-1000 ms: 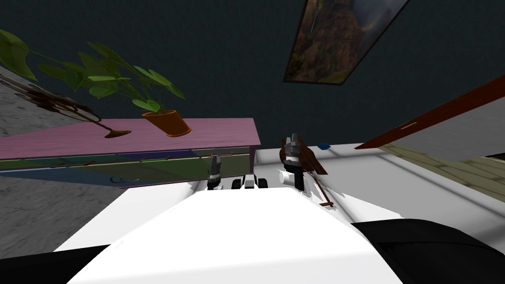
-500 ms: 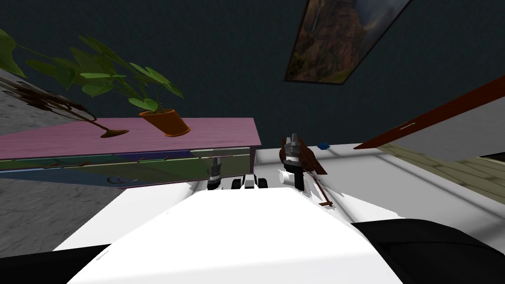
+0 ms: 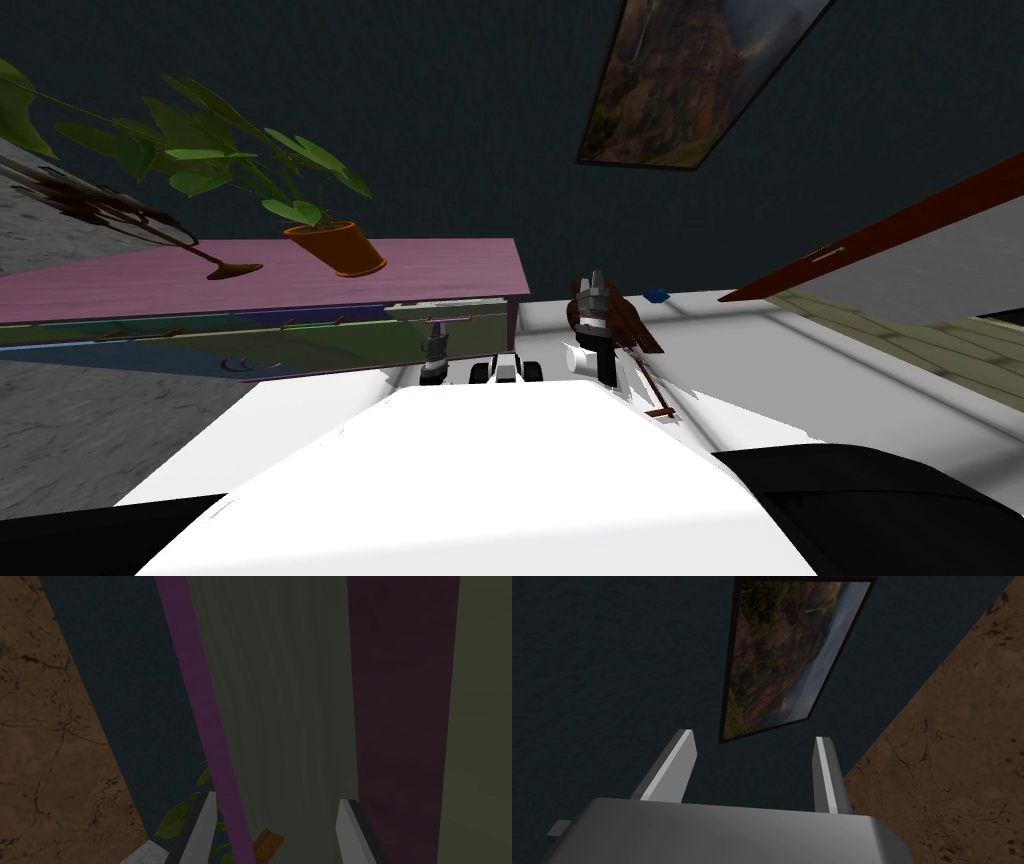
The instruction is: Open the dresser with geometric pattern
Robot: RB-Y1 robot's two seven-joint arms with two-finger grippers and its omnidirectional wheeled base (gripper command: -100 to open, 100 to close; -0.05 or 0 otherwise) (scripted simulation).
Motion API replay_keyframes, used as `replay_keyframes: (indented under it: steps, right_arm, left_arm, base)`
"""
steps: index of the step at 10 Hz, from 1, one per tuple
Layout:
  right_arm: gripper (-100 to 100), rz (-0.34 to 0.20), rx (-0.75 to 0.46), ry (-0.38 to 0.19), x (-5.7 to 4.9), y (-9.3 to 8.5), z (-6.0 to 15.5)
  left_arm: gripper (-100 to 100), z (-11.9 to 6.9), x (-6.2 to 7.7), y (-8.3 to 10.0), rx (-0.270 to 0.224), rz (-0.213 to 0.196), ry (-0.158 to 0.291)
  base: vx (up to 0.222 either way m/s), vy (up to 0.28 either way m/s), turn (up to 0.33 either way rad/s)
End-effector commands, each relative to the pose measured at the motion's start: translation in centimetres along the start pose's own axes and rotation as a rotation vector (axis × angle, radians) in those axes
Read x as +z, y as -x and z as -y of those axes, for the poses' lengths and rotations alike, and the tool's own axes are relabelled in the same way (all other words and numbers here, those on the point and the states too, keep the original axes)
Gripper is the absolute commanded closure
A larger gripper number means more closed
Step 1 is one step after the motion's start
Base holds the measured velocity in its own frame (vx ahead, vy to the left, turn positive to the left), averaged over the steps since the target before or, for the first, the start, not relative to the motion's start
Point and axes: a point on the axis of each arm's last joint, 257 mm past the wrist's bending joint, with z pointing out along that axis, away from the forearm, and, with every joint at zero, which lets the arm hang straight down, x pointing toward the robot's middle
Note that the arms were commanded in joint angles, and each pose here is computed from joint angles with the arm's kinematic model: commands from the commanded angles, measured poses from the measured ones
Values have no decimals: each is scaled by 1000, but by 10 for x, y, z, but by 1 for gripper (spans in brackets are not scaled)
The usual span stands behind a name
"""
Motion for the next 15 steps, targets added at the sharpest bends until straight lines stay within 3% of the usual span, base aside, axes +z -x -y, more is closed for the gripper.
replay_keyframes:
  steps: [1, 3, 4, 5, 6, 12, 15]
  right_arm:
    - [0, 0, 0, 0, 0, 0, 0]
    - [0, 0, 0, 0, 0, 0, 0]
    - [0, 0, 0, 0, 0, 0, 0]
    - [0, 0, 0, 0, 0, 0, 0]
    - [0, 0, 0, 0, 0, 0, 0]
    - [0, 0, 0, 0, 0, 0, 0]
    - [0, 0, 0, 0, 0, 0, 0]
  left_arm:
    - [100, 0, 13, 5, -3, -7, 3]
    - [100, 1, 26, 9, -6, -13, 4]
    - [100, -5, 18, 6, -8, -15, 24]
    - [-100, -10, 34, 9, -12, -19, 37]
    - [-100, -10, 34, 9, -12, -19, 38]
    - [-100, -9, 87, 20, -21, -24, 37]
    - [-100, -9, 87, 20, -21, -24, 37]
  base:
    - [-200, -60, 40]
    - [-225, -24, 20]
    - [-111, -17, -3]
    - [-62, -20, 18]
    - [-59, -18, 11]
    - [-61, -24, 11]
    - [-18, -7, -2]
